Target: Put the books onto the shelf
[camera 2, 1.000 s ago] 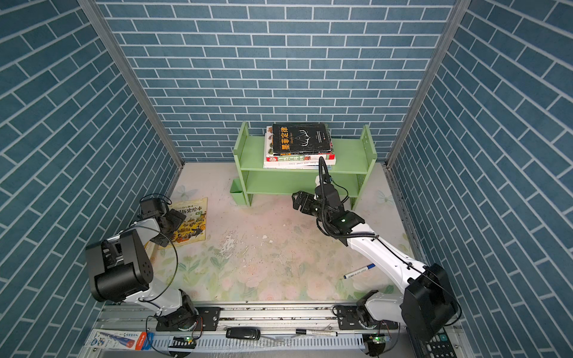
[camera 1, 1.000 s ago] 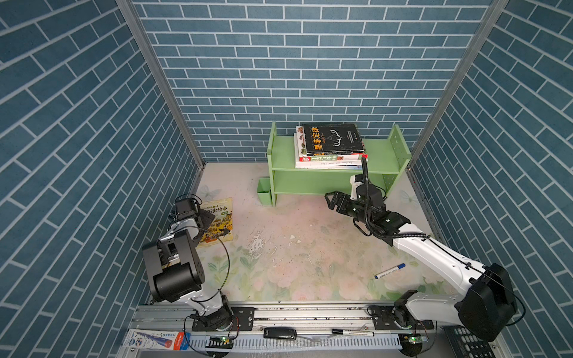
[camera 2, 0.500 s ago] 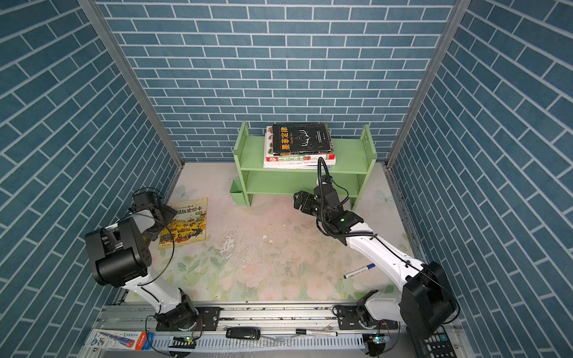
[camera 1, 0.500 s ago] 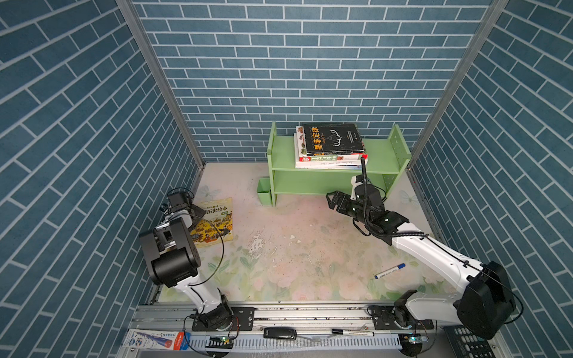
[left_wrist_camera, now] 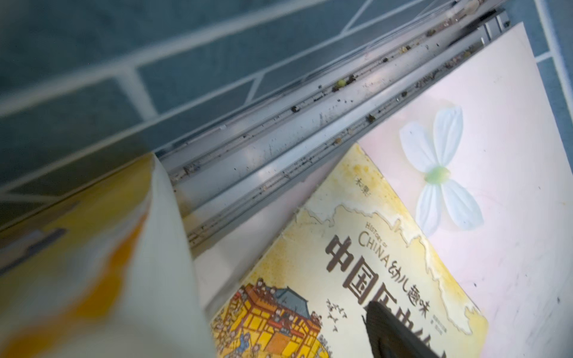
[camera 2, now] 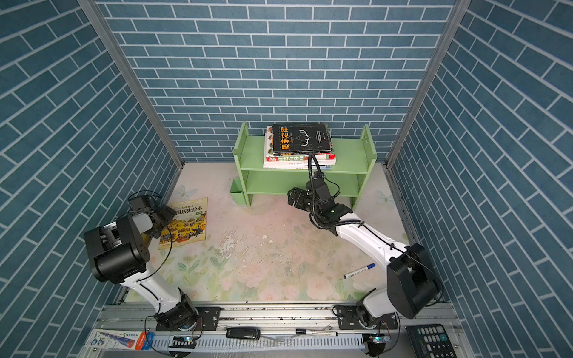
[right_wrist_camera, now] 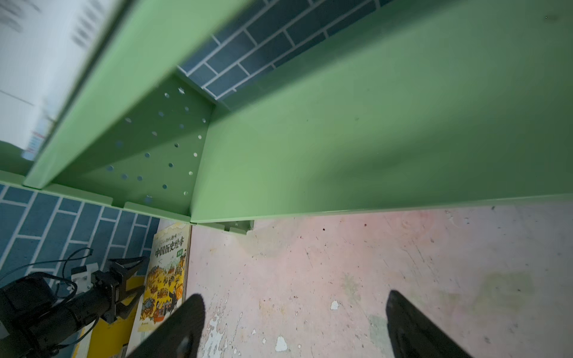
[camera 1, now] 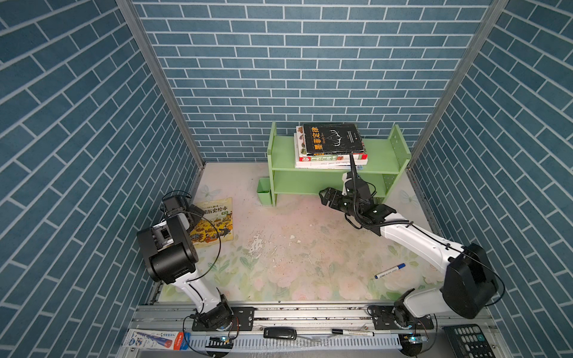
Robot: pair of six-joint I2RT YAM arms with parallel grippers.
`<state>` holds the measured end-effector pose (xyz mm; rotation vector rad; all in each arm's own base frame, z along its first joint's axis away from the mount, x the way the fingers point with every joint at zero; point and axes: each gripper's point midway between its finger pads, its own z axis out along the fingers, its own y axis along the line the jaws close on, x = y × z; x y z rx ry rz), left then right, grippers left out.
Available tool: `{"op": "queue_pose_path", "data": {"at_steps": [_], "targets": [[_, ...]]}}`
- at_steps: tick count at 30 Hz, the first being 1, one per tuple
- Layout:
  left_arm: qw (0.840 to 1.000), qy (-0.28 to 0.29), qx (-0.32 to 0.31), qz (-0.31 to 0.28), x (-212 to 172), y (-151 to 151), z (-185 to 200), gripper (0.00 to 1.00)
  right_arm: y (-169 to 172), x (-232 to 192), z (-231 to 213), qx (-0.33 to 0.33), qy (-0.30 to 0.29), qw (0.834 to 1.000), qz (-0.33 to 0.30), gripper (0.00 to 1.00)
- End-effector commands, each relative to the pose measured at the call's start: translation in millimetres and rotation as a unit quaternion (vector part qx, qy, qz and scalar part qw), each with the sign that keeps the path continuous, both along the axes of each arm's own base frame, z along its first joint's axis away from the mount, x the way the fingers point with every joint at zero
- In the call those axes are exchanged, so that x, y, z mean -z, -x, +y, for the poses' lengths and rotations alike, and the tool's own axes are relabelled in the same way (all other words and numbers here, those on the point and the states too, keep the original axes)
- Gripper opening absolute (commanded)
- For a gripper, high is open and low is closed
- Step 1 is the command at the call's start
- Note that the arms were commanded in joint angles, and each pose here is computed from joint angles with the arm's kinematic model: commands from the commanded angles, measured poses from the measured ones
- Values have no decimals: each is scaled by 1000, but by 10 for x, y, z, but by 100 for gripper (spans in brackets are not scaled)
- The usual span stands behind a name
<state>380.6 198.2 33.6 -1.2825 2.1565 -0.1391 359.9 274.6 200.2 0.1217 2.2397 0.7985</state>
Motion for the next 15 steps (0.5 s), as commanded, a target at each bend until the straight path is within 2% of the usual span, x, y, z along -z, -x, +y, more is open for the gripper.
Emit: {"op": "queue_pose_path", "data": {"at_steps": [1,5,9,15], "targets": [[996,51,43,59,348,208,-407,88,-26,-39,285,-29,-30,999,3,91],[993,62,69,72,426,169,-537,80,-72,57,565,-60,-39,997,3,90],[990,41,96,96,348,204,-636,80,-27,172,952,-105,-57,993,-5,90],[985,54,136,88,240,175,-920,74,82,396,1528,-160,-77,984,-5,89]]}}
